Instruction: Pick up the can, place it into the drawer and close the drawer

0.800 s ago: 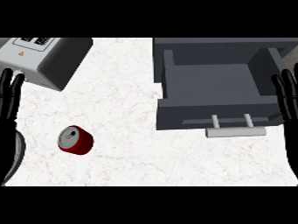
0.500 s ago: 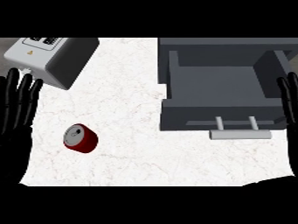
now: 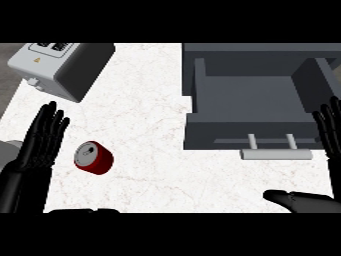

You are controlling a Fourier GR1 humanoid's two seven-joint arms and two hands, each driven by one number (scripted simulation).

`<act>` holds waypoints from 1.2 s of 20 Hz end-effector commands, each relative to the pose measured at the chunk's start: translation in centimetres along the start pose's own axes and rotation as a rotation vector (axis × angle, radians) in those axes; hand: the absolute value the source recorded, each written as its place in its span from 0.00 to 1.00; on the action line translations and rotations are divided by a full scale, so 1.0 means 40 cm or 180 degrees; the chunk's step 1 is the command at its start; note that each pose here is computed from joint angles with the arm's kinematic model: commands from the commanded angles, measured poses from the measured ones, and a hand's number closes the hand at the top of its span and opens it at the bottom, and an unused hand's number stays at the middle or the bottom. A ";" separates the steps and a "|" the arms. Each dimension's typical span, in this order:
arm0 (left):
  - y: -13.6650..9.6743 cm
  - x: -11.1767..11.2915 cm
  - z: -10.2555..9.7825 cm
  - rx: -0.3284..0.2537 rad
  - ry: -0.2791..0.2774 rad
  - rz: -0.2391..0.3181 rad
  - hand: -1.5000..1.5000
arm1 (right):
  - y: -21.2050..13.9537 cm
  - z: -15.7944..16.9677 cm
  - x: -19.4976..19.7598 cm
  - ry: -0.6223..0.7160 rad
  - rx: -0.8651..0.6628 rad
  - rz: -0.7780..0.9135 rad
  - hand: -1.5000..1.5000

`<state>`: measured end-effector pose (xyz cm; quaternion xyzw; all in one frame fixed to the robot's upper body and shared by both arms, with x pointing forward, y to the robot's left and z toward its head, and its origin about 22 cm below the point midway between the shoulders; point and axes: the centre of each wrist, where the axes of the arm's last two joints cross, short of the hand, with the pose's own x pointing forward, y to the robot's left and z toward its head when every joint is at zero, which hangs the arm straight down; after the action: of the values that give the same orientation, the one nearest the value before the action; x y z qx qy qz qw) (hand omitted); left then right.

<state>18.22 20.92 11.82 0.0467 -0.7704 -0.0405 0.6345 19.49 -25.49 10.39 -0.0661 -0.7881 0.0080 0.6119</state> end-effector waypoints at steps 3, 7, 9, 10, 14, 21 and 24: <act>-0.004 0.074 0.040 0.0085 0.0176 0.0005 0.00 | -0.023 0.022 -0.022 0.0121 -0.0020 0.0021 0.00; -0.033 0.048 0.022 0.0148 0.0207 0.0122 0.00 | -0.050 0.013 -0.019 0.0079 0.0002 0.0023 0.00; -0.049 0.016 0.058 0.0187 0.0280 0.0107 0.00 | -0.038 0.050 -0.021 0.0191 0.0000 0.0038 0.00; -0.020 -0.001 0.005 0.0181 0.0266 0.0070 0.00 | -0.073 0.039 -0.019 0.0108 0.0015 0.0023 0.00; 0.021 -0.016 -0.013 0.0353 0.0325 0.0130 0.00 | -0.086 0.071 -0.068 0.0105 -0.0052 -0.0012 0.00; 0.001 -0.071 -0.001 0.0329 0.0367 0.0088 0.00 | -0.150 0.100 -0.052 0.0132 -0.0017 0.0039 0.00; 0.024 -0.104 0.001 0.0254 0.0396 0.0070 0.00 | -0.132 0.099 -0.042 0.0058 -0.0051 0.0037 0.00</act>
<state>19.50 21.75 8.80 0.0668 -0.7342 0.0054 0.6756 16.74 -29.28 8.23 -0.0753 -0.7776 0.0056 0.6242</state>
